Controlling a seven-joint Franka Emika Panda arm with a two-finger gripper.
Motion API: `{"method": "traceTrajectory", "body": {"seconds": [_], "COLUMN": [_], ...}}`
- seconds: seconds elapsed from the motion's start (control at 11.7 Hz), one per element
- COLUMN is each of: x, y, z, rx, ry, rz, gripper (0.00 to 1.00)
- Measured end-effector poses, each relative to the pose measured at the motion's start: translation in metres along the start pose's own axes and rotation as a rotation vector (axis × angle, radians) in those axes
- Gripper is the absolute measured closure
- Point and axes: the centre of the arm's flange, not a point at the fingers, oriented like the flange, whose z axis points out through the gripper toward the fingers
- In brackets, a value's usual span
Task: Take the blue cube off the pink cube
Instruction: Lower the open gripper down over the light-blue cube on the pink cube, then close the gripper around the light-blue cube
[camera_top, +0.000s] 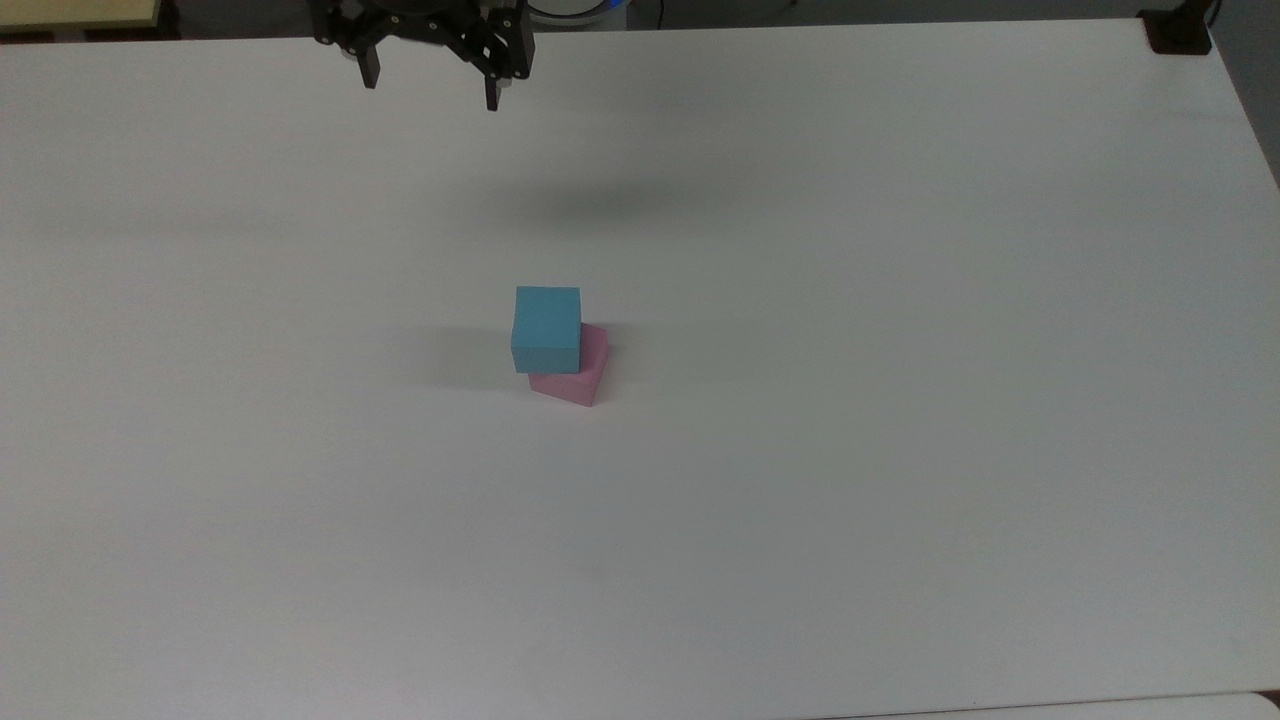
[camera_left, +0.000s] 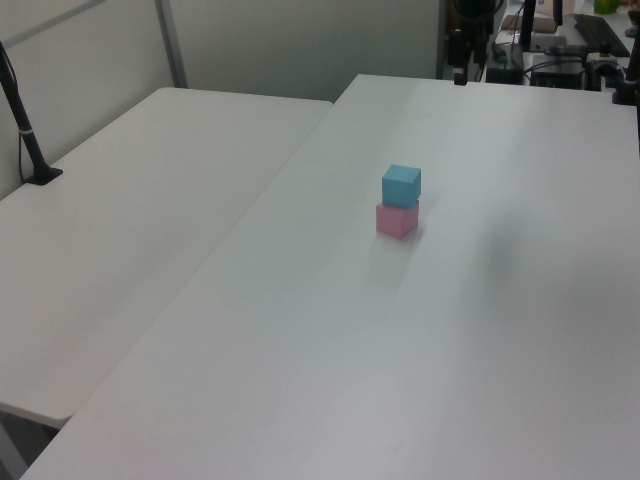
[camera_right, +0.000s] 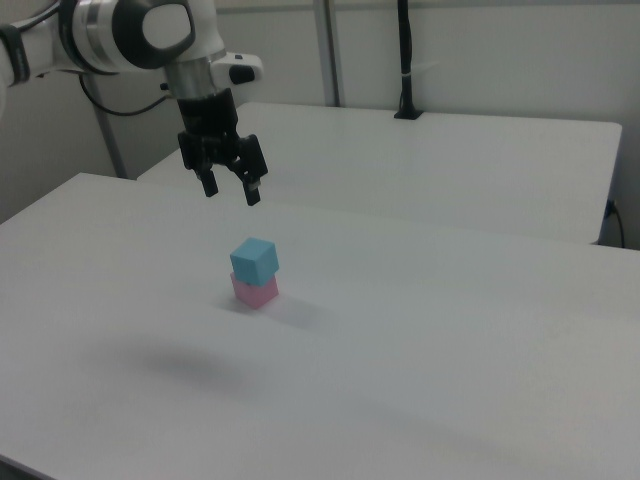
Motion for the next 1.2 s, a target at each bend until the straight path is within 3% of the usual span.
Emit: {"method": "traceTrajectory", "body": {"seconds": [0.34, 0.69, 1.2], "x": [0.029, 0.064, 0.082], "y": [-0.021, -0.073, -0.113], "z": [0.055, 0.115, 0.163], "rx": [0.037, 0.073, 0.07], "ry": [-0.034, 0.015, 0.053], "rz": [-0.024, -0.084, -0.095], "gripper": [0.0, 0.0, 0.0]}}
